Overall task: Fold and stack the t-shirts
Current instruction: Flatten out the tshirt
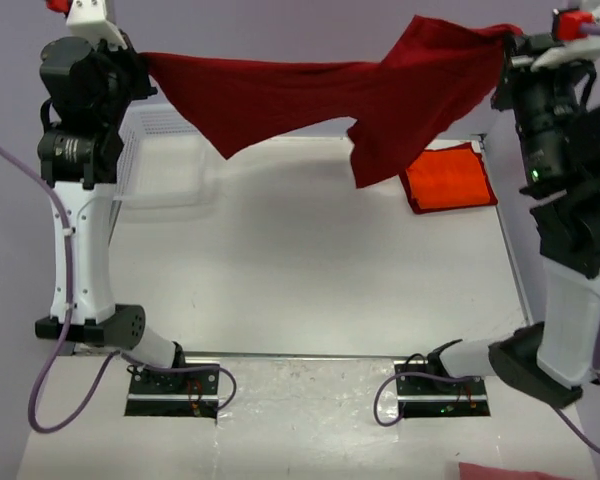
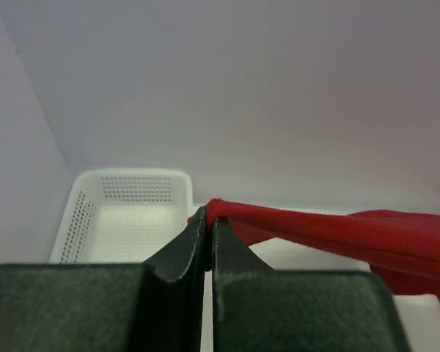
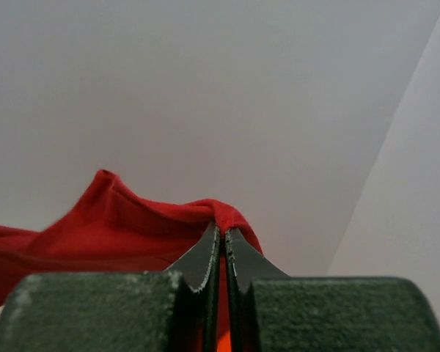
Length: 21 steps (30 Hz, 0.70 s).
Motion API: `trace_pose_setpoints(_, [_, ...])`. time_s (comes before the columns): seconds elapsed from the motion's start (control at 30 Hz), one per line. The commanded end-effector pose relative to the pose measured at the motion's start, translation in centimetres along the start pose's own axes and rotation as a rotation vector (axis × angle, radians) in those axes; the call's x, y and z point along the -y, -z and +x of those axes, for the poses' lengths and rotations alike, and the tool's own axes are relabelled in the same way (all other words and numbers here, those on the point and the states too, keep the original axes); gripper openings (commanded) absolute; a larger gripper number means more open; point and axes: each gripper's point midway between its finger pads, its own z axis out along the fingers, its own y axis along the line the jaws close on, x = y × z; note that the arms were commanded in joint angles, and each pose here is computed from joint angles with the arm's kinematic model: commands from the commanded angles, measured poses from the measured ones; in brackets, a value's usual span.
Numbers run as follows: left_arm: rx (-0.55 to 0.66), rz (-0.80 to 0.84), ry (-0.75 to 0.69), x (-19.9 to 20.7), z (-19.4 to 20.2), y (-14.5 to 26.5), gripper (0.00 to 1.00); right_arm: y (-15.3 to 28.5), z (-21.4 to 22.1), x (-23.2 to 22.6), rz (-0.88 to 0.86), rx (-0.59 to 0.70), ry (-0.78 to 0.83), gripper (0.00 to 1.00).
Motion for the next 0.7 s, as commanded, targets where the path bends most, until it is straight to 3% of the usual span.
trace_pose_setpoints(0.0, [0.171, 0.078, 0.032, 1.0, -5.7, 8.2, 0.0, 5.7, -5.0, 3.3, 0.06, 0.124, -0.039, 0.0])
trace_pose_setpoints(0.17, [0.265, 0.154, 0.042, 2.0, -8.0, 15.4, 0.0, 9.7, -5.5, 4.9, 0.042, 0.122, -0.107, 0.0])
trace_pose_setpoints(0.3, [0.287, 0.174, 0.052, 2.3, -8.7, 16.5, 0.0, 10.3, -6.2, 5.3, 0.026, 0.139, -0.135, 0.0])
trace_pose_setpoints(0.43, [0.257, 0.182, 0.055, 2.7, -8.4, 13.9, 0.0, 9.3, -6.8, 4.5, 0.021, 0.165, -0.117, 0.0])
trace_pose_setpoints(0.67, [0.162, 0.184, 0.076, 3.1, -4.9, 5.3, 0.0, 4.9, -6.8, 0.8, 0.013, 0.164, -0.043, 0.0])
